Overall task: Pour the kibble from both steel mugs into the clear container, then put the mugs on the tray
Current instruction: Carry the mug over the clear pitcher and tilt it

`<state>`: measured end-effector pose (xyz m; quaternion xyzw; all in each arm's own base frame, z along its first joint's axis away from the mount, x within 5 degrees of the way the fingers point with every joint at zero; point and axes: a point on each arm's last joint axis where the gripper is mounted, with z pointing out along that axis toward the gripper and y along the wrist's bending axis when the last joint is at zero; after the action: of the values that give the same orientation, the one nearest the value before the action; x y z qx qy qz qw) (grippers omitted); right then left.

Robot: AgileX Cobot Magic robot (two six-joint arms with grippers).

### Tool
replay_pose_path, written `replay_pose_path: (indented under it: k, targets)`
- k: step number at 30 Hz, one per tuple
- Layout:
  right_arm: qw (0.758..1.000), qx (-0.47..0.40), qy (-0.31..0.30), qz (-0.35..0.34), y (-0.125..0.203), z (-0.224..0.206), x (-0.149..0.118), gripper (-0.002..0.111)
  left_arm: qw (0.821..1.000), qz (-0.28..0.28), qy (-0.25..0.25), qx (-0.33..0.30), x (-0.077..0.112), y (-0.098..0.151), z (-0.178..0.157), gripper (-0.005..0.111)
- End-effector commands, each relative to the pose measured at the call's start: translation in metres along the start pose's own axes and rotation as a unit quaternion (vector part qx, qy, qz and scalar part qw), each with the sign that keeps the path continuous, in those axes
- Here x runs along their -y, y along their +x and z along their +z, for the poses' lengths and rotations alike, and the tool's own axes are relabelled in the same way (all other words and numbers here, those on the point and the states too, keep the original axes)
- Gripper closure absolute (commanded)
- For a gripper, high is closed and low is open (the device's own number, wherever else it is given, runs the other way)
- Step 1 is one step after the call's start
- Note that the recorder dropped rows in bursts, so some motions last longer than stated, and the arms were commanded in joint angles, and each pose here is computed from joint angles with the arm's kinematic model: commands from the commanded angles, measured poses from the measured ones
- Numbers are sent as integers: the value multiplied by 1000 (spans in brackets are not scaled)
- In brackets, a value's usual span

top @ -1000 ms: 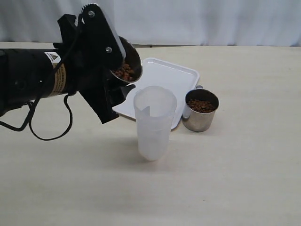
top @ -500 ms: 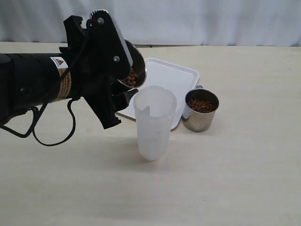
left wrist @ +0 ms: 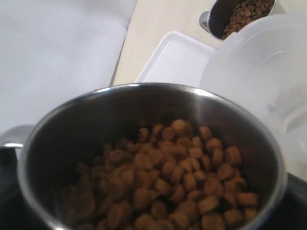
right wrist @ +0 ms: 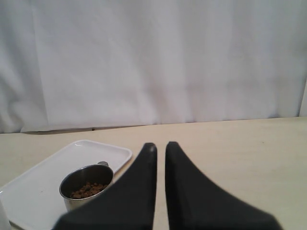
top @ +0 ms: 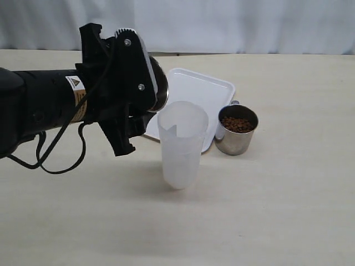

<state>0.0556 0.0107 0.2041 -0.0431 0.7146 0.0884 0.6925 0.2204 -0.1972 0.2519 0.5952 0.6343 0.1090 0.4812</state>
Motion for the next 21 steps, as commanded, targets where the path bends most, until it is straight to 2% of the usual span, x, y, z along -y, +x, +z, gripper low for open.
replay_pose_path:
  k: [1,7,16,21]
  targets:
    - [1000,6,3,1,0,0,0,103,1000,0,-15,19,-11,-11,-2,107]
    - [1000,6,3,1,0,0,0,103,999,5,-35,34,-24,-21,-5,107]
    - [1000,6,3,1,0,0,0,103,999,35,-12,10,-11,-16,16,107]
    - [1000,6,3,1,0,0,0,103,997,72,-9,7,-7,-15,23,107]
